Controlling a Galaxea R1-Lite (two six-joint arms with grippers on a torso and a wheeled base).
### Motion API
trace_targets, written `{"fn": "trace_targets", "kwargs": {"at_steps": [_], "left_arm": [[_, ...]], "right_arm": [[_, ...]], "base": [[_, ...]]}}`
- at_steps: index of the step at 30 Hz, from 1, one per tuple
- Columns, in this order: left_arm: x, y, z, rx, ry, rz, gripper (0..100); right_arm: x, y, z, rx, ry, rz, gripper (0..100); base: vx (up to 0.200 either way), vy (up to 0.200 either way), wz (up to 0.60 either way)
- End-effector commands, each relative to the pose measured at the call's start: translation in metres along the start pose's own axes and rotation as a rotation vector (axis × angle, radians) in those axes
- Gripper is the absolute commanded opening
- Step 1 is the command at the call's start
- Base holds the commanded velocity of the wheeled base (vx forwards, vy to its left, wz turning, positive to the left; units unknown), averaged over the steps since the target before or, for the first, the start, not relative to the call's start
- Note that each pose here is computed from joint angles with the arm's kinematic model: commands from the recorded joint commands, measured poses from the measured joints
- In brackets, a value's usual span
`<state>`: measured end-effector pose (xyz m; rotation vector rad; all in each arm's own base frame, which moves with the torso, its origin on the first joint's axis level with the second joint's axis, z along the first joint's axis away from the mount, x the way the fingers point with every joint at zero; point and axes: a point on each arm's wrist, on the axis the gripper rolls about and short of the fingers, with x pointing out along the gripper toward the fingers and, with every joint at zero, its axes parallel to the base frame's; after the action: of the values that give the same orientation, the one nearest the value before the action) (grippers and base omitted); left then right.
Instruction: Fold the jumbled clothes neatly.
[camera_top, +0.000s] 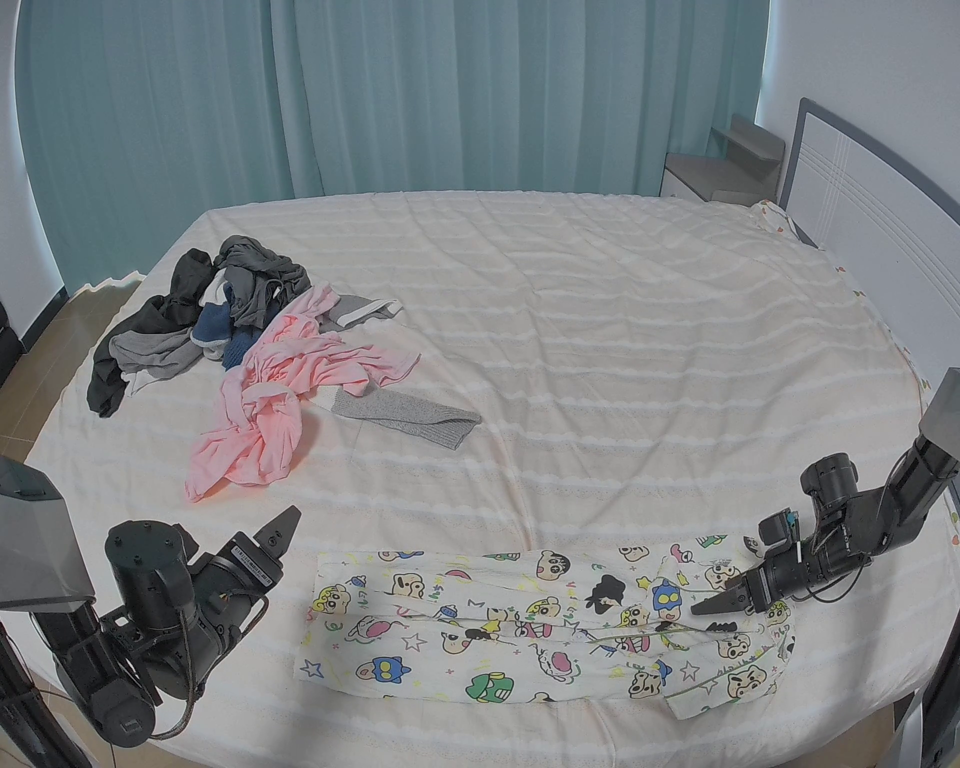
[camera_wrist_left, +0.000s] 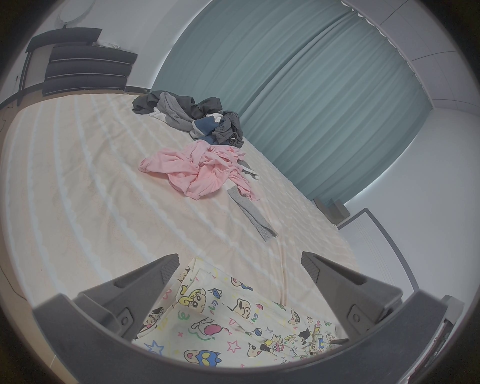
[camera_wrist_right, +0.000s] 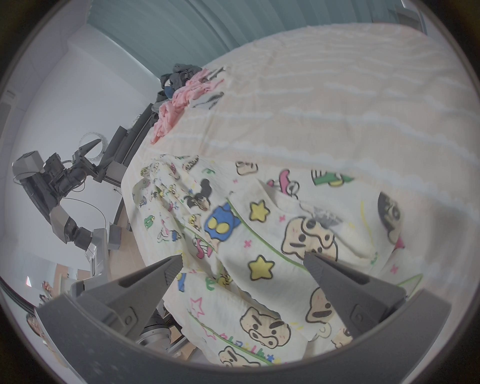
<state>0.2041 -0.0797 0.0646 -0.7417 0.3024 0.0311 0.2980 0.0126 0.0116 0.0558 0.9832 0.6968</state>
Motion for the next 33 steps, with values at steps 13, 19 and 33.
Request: {"fn": "trace_targets", "kwargs": {"at_steps": [13, 19, 33], "left_arm": [[-0.004, -0.002, -0.005, 0.002, 0.019, -0.018, 100], [-0.004, -0.002, -0.005, 0.003, 0.020, -0.017, 100], [-0.004, -0.002, -0.005, 0.003, 0.020, -0.017, 100]], "right_arm": [[-0.009, 0.011, 0.015, -0.261, 0.005, -0.130, 100], [0.006, -0.006, 0.013, -0.306, 0.069, -0.180, 100], [0.014, -0.014, 0.014, -0.334, 0.097, -0.191, 100]], "base": [[0.000, 0.000, 0.00], [0.000, 0.000, 0.00], [0.000, 0.000, 0.00]]}}
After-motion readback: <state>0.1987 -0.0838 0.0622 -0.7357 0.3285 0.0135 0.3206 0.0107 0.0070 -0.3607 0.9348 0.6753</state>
